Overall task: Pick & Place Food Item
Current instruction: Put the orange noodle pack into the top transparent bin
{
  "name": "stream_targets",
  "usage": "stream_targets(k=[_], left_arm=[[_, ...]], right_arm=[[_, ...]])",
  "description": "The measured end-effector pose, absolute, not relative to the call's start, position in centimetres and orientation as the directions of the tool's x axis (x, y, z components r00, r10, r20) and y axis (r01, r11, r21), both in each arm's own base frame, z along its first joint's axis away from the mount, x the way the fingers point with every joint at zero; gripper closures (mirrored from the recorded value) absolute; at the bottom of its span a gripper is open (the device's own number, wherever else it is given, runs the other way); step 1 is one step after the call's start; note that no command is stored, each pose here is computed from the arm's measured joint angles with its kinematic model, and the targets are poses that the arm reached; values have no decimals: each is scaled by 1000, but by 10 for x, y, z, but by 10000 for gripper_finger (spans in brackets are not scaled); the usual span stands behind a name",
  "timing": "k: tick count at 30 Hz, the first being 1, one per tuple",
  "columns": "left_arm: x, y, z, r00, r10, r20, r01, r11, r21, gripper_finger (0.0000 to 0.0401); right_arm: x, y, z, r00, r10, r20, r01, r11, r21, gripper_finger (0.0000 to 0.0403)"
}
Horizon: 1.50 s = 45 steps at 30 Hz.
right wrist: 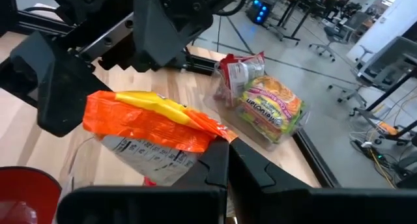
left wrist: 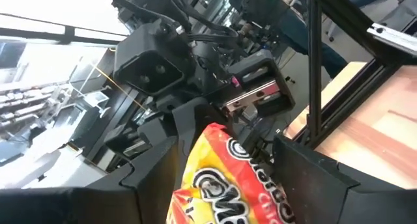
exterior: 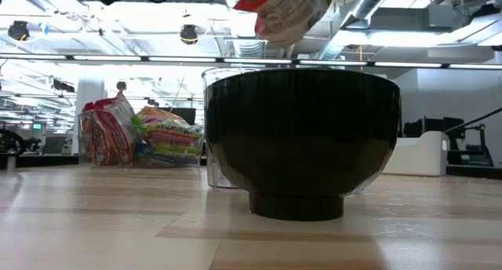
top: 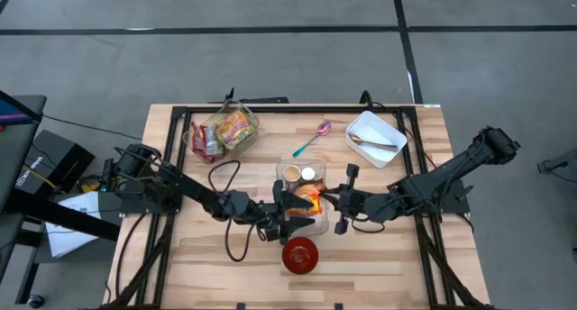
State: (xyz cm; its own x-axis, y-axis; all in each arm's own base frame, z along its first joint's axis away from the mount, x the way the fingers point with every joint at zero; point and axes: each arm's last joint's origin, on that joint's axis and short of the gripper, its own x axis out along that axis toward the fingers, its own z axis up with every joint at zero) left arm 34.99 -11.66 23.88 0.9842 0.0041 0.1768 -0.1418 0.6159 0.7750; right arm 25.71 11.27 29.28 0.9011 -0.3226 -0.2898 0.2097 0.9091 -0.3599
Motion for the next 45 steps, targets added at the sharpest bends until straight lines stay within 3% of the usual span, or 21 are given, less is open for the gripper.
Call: stream_targets(k=[14,31,45], left_arm=[[355,-102,238,985,55,165,-159,678,718,169],[355,-102,238,985,55,165,-158,681,715,319],[354,-102,238,985,52,166,-157,681,715,387]], right_arm=[[257,113,292,903,-307,-300,191,914,-358,403],[257,113,292,904,-303,-301,188,915,-357,403],[257,114,292,911,-269,-312,152,924,-351,394]])
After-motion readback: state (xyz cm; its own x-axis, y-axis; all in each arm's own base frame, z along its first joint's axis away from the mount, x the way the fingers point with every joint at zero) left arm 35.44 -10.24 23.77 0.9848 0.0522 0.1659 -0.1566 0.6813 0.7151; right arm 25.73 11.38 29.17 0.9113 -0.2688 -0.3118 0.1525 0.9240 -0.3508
